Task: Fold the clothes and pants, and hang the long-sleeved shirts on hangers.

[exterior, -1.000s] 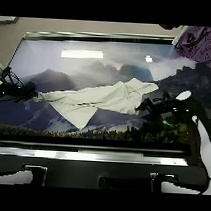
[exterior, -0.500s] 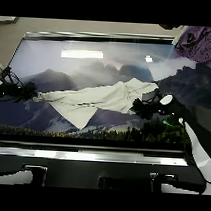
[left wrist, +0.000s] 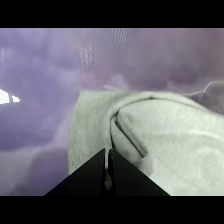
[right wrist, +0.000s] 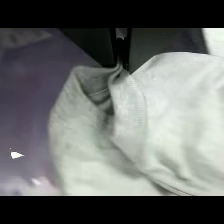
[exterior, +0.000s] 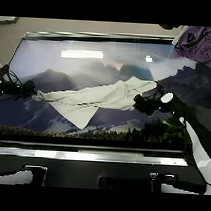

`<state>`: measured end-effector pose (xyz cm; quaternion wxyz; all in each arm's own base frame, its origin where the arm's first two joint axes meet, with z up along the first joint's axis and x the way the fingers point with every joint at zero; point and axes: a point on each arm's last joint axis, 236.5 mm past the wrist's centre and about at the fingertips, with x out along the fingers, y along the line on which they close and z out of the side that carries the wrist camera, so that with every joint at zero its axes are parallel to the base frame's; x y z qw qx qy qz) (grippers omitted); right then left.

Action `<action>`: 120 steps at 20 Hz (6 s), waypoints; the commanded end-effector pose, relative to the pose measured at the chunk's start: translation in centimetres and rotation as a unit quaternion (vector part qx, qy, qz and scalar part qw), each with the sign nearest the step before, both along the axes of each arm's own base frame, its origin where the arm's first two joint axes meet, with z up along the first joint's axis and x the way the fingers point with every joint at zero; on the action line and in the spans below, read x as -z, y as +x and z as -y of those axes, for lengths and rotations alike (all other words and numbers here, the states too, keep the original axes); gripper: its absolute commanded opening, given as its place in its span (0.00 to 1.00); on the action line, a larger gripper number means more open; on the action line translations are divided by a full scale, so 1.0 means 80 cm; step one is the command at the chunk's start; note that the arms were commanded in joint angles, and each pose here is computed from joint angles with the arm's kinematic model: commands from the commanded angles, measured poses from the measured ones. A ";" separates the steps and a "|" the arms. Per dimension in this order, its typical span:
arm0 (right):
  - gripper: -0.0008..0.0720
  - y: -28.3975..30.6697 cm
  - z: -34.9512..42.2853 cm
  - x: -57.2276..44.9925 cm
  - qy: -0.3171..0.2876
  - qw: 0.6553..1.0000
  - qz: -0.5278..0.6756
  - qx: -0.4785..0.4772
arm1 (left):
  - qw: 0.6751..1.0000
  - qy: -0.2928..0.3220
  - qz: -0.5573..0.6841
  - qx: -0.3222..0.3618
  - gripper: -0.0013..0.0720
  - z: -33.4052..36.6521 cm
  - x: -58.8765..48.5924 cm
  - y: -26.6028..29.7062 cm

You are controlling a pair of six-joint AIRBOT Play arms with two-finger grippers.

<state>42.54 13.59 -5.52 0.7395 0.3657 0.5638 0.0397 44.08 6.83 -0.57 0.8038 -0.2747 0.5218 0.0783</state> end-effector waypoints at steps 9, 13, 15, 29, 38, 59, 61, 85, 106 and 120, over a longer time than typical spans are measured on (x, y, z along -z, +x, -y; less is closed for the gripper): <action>0.07 0.005 0.075 -0.527 -0.206 0.892 0.400 -0.047 | 0.924 0.206 0.323 -0.001 0.04 -0.037 -0.472 -0.023; 0.07 -0.122 0.108 -0.642 -0.238 0.843 0.483 0.000 | 0.896 0.257 0.360 -0.049 0.04 -0.035 -0.553 -0.141; 0.07 -0.176 0.121 -0.678 -0.227 0.827 0.513 0.038 | 0.882 0.284 0.365 -0.095 0.04 -0.047 -0.576 -0.196; 0.07 0.026 0.046 -0.328 -0.128 0.983 0.114 -0.061 | 0.965 0.223 0.136 -0.009 0.04 -0.075 -0.259 0.020; 0.07 0.182 0.005 -0.028 -0.037 0.999 -0.005 0.005 | 0.994 0.106 0.002 0.010 0.05 -0.012 0.020 0.130; 0.78 0.052 0.173 0.004 0.073 0.977 -0.073 -0.185 | 0.989 -0.035 -0.056 -0.132 0.90 -0.148 -0.131 -0.053; 0.77 0.056 0.161 0.018 0.102 0.974 -0.071 -0.187 | 0.989 -0.034 -0.057 -0.131 0.90 -0.148 -0.131 -0.053; 0.07 0.022 0.112 0.044 0.089 0.955 -0.143 -0.245 | 0.979 -0.069 -0.146 -0.122 0.86 -0.124 -0.019 -0.168; 0.07 0.020 0.112 -0.018 0.074 0.960 -0.121 -0.243 | 0.940 -0.266 -0.204 -0.061 0.86 0.150 0.115 -0.314; 0.07 0.021 0.112 -0.042 0.065 0.962 -0.101 -0.244 | 0.936 -0.266 -0.225 -0.048 0.05 0.169 0.128 -0.310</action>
